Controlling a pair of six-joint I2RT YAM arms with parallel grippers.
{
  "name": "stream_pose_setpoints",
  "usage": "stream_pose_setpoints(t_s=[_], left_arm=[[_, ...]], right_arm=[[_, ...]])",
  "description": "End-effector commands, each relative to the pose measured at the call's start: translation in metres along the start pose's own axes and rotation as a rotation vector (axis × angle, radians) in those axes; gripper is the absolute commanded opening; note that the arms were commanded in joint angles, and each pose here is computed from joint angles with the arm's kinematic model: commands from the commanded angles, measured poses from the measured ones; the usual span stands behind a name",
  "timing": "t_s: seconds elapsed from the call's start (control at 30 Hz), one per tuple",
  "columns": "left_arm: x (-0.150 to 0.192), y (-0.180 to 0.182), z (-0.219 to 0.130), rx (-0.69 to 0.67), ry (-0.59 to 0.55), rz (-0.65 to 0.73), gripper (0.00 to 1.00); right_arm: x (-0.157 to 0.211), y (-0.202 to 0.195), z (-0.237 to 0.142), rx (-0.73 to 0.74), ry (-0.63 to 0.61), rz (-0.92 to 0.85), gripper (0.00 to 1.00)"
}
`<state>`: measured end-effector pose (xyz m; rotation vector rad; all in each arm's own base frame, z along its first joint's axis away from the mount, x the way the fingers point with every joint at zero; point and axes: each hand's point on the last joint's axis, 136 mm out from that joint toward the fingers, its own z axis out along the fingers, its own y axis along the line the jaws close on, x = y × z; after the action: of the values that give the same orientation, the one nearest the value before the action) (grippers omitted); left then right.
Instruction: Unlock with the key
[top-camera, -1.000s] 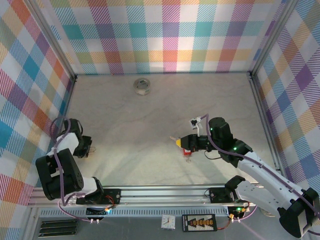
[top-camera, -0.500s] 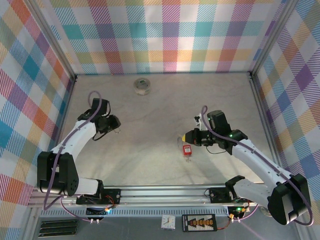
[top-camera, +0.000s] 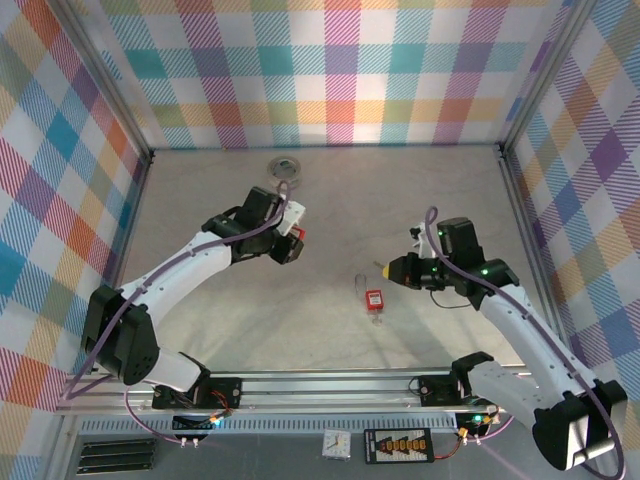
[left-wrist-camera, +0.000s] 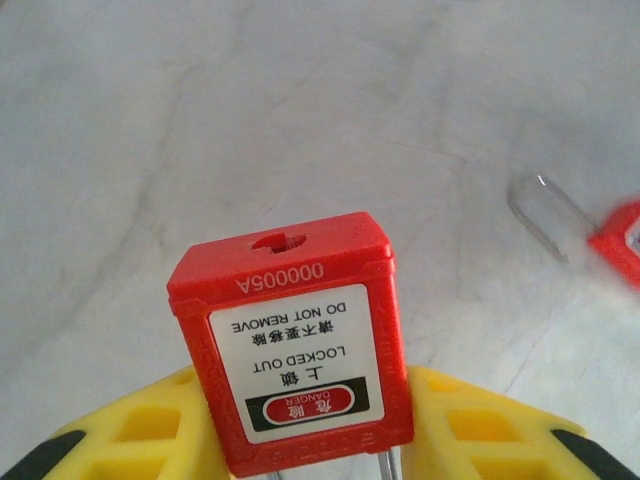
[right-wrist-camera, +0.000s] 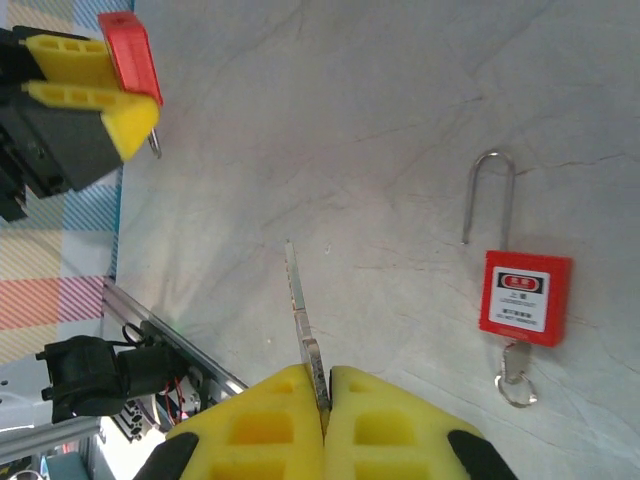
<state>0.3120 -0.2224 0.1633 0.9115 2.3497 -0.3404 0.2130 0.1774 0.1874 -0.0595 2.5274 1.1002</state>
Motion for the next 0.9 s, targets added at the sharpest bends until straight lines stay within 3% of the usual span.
stream_pose_setpoints(t_s=[0.0, 0.13, 0.27, 0.47, 0.63, 0.87], left_arm=[[-0.003, -0.045, -0.021, 0.101, -0.109, 0.486, 0.17], [0.003, -0.062, -0.035, 0.089, -0.133, 0.745, 0.17], [0.016, -0.080, -0.036, 0.072, -0.076, 0.968, 0.13], [0.024, -0.103, -0.038, 0.073, -0.072, 1.170, 0.05], [0.019, -0.110, -0.044, 0.069, -0.108, 1.233, 0.03], [0.021, -0.117, -0.041, 0.079, -0.105, 1.276, 0.01]], right_arm=[[0.004, 0.016, -0.013, -0.054, 0.024, -0.065, 0.00], [0.012, 0.043, -0.017, -0.193, 0.098, -0.125, 0.00], [0.019, 0.056, -0.015, -0.250, 0.152, -0.160, 0.00], [0.037, 0.077, -0.006, -0.335, 0.253, -0.217, 0.00], [0.061, 0.083, 0.005, -0.343, 0.358, -0.256, 0.00], [0.069, 0.084, 0.017, -0.337, 0.402, -0.255, 0.00]])
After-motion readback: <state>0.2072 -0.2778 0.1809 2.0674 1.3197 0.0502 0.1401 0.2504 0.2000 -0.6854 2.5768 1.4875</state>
